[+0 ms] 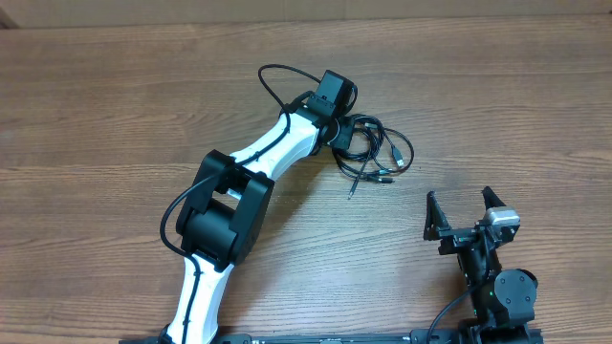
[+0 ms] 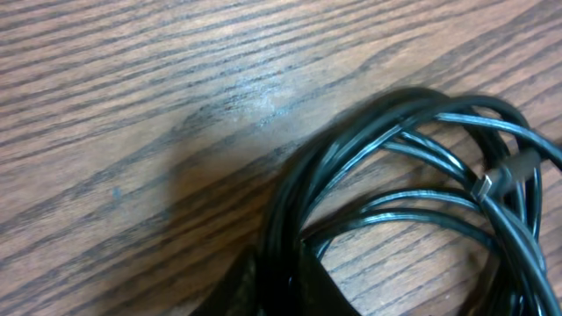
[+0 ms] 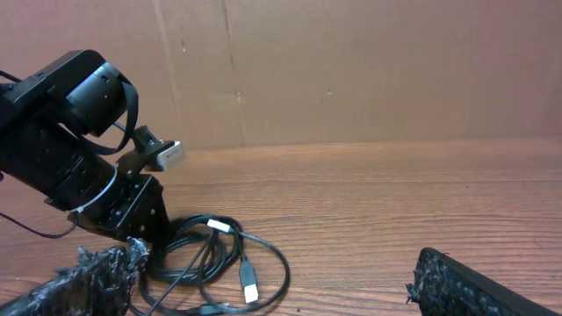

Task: Untangle cables
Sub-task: 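Lower the left gripper, grasp the black cable bundle, and lift it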

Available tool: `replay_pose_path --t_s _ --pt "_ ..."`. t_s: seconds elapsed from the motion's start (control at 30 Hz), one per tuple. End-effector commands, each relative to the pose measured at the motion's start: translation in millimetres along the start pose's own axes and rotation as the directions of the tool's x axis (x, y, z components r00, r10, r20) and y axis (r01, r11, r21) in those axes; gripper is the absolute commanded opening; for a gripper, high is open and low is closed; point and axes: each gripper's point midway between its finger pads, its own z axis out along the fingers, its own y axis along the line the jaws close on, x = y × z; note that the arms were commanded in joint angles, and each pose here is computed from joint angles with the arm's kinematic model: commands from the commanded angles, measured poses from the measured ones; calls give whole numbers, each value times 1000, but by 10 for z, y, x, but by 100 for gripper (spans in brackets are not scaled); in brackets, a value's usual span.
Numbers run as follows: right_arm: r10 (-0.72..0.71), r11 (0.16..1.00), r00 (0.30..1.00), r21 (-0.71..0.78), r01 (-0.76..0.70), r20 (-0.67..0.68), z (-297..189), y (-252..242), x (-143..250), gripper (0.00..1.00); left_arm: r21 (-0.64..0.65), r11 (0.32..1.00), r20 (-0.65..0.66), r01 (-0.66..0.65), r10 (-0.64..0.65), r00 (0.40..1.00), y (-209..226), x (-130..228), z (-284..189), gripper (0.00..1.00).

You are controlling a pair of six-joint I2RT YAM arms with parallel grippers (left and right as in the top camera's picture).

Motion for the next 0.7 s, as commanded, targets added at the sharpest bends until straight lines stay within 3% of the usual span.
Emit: replay_pose_path --t_s 0.0,0.3,0.5,0.67 --pt "-5 1000 1000 12 5 6 1 -24 11 100 5 1000 8 -12 12 1000 -24 -51 -18 4" --pt "-5 1000 1000 12 5 6 1 -24 11 100 43 998 9 -54 54 999 -96 -69 -65 4" --pt "-5 1000 1000 12 5 6 1 -24 11 100 51 994 58 -95 92 994 -183 -253 -640 4" --pt "-5 1000 1000 12 5 6 1 -24 11 100 55 969 68 -241 237 969 -332 -226 -1188 4"
